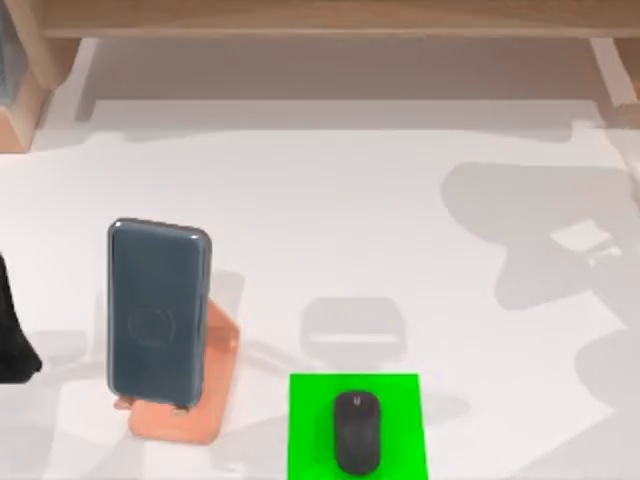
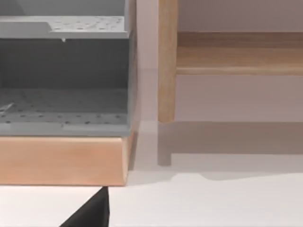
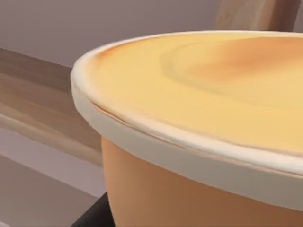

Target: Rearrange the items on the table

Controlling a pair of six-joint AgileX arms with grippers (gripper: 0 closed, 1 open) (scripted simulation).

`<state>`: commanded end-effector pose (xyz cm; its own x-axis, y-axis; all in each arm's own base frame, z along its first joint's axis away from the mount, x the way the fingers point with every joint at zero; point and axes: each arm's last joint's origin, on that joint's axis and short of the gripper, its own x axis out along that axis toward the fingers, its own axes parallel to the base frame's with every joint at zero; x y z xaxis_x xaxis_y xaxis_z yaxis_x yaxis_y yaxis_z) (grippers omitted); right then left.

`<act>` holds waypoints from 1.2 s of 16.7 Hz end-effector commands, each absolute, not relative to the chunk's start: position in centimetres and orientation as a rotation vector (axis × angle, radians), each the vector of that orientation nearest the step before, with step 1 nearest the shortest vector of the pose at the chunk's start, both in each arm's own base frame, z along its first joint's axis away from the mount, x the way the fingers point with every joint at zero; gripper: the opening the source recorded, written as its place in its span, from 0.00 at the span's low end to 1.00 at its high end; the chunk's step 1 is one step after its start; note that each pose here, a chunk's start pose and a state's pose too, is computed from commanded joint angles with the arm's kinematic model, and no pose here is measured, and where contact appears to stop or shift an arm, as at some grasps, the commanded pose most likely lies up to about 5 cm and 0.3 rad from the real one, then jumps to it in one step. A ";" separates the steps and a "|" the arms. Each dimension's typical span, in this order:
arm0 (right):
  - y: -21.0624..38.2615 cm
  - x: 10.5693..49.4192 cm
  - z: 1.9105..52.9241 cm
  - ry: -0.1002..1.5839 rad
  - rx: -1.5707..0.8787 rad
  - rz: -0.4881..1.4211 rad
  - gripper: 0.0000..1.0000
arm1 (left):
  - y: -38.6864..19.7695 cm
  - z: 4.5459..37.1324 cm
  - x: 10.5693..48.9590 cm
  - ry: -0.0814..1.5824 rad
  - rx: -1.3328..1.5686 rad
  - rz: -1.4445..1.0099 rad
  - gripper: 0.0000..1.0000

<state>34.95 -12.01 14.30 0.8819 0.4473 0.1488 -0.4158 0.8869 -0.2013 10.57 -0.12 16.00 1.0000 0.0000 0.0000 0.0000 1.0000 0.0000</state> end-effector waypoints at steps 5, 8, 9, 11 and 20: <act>-8.5 36.5 16.7 -0.245 -0.186 0.554 0.00 | -0.1 16.0 10.6 0.000 0.000 0.000 1.00; -6.2 37.6 18.2 -0.273 -0.187 0.584 0.00 | -0.1 16.0 10.6 0.000 0.000 0.000 1.00; -5.5 38.0 18.7 -0.282 -0.186 0.593 0.00 | -0.1 16.0 10.6 0.000 0.000 0.000 1.00; -4.1 38.7 19.5 -0.295 -0.183 0.609 0.00 | -0.1 16.0 10.6 0.000 0.000 0.000 1.00; 1.7 42.0 21.6 -0.284 -0.114 0.534 0.00 | -0.1 16.0 10.6 0.000 0.000 0.000 1.00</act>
<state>41.98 1.66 21.64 0.8227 0.5166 0.2372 -0.4851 0.8555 -0.1809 10.57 -0.12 16.00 1.0000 0.0000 0.0000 0.0000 1.0000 0.0000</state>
